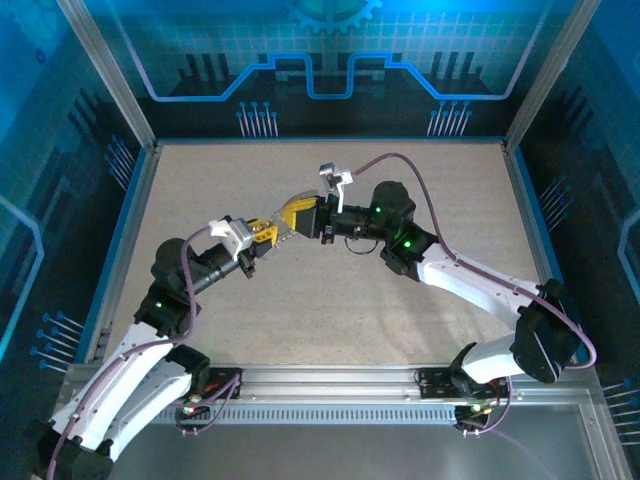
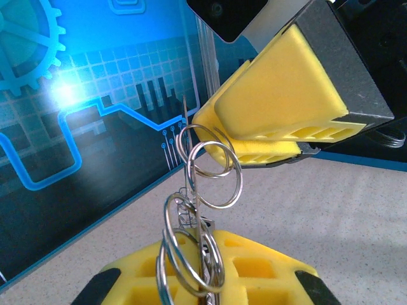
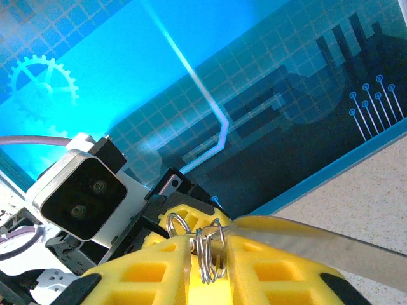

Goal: Put the keys on the keyring

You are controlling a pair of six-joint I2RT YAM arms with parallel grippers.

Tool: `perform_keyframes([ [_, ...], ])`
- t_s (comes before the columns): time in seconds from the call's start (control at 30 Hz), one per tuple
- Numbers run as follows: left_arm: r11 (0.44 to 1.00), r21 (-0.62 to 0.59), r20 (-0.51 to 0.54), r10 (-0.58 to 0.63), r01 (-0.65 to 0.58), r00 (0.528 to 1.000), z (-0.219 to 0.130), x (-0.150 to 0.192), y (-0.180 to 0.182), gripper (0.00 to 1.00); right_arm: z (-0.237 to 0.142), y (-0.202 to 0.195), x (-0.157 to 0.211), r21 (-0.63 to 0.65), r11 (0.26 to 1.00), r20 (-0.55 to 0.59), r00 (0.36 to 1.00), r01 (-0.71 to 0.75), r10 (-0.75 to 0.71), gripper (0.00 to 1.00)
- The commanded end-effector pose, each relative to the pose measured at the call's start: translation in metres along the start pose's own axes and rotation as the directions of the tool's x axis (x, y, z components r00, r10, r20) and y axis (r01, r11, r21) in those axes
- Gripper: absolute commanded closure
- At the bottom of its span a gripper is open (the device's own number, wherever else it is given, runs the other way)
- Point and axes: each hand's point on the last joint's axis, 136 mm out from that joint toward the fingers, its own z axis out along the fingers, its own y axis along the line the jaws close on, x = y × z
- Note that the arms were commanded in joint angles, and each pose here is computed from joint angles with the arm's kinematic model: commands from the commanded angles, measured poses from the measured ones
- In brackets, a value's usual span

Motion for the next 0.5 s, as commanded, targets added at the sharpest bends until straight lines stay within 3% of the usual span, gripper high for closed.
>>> perform_keyframes([
  [0.0,1.000,-0.006,0.097,0.022,-0.022,0.995,-0.0046,-0.0288,0.0007,1.00,0.0029,0.0099,-0.0063,-0.032,0.999,0.011,1.000,0.009,-0.009,0.78],
  [0.47,1.000,0.002,0.095,0.019,-0.020,0.995,-0.0043,-0.0285,-0.0005,1.00,0.0042,0.0083,-0.0033,-0.035,0.999,0.006,1.000,0.002,-0.002,0.86],
])
